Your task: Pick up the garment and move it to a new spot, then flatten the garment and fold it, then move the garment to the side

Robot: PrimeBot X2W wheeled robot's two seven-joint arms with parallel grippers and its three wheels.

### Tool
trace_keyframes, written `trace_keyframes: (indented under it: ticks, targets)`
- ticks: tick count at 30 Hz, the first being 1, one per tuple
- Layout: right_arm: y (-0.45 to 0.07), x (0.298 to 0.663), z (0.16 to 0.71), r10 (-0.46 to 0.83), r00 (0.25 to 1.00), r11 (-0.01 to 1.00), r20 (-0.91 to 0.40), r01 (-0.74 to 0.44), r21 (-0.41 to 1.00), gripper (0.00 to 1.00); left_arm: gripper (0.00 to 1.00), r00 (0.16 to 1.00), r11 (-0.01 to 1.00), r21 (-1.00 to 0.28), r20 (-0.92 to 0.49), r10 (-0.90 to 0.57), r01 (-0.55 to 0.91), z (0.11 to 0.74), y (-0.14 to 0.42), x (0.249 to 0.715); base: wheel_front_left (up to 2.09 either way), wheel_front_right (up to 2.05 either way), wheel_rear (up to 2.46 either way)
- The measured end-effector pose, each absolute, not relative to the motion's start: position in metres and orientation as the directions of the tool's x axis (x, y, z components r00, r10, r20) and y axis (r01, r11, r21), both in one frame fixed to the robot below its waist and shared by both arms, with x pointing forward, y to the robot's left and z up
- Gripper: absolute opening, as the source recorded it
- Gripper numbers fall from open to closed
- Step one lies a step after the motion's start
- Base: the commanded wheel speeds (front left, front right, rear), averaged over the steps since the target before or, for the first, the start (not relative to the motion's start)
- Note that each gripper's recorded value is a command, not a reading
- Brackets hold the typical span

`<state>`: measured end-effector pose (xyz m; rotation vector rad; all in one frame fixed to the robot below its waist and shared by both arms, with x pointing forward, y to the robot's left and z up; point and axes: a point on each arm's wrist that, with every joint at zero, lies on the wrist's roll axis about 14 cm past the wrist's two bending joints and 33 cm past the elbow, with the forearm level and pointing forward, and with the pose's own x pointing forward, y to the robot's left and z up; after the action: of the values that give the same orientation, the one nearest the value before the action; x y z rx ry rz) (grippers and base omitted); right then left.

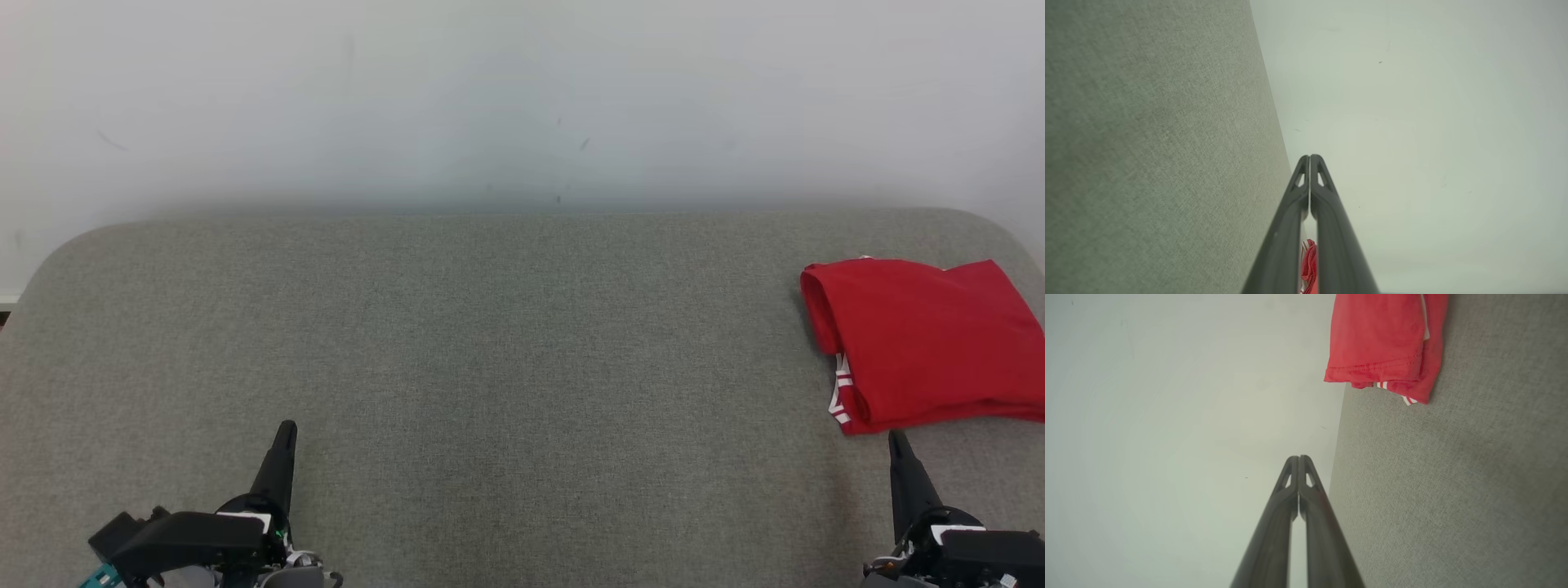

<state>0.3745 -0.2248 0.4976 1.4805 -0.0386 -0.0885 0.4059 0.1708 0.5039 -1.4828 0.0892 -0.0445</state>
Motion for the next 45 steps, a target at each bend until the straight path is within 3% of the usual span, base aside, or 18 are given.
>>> trace_keyframes:
  ticks: [14, 45]
  targets:
    - [-0.2317, 0.3754, 0.5039, -0.104, 0.995, -0.005, -0.005, 0.004, 1.0, 0.0, 0.0, 0.994, 0.003, -1.0, -0.015, -0.105, -0.014, 0.5091, 0.1657, 0.4122, 0.0, 0.0, 0.0]
    - [-0.232, 0.3754, 0.5041, -0.105, 0.994, -0.005, -0.004, 0.003, 1.0, 0.0, 0.0, 0.994, -0.001, -1.0, -0.014, -0.104, -0.014, 0.5091, 0.1657, 0.4122, 0.0, 0.0, 0.0]
